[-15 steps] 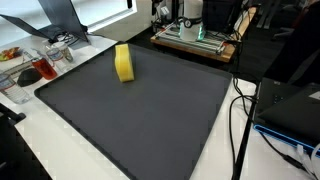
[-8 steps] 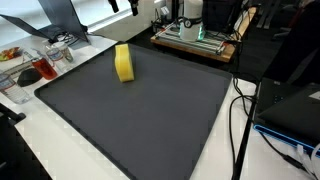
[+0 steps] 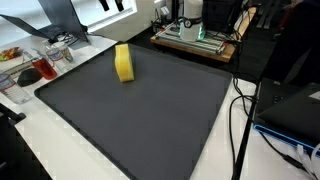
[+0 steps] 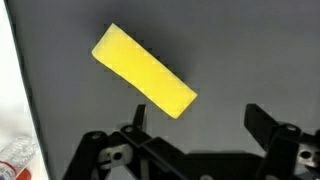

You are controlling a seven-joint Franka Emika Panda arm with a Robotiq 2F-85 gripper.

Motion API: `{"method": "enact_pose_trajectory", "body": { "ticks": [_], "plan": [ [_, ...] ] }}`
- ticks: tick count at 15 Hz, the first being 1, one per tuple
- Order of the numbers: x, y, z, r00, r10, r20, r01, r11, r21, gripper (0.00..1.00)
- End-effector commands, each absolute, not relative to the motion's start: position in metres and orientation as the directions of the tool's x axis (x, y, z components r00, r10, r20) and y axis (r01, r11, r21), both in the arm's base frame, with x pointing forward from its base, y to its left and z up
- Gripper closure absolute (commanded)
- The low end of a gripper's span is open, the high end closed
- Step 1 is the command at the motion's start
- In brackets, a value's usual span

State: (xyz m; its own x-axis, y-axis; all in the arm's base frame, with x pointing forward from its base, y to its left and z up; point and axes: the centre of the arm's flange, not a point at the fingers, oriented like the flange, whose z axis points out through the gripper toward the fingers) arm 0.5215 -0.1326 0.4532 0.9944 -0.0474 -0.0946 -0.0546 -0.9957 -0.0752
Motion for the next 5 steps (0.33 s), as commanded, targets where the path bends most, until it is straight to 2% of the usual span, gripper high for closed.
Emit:
{"method": "enact_pose_trajectory", "body": {
  "ticks": [1, 5],
  "plan": [
    [0.522, -0.1306, 0.4532, 0.995, -0.044, -0.095, -0.051, -0.996, -0.076, 0.0],
    [0.5226, -0.1281, 0.4531, 0.995, -0.039, -0.095, -0.047, -0.996, -0.076, 0.0]
  ]
}}
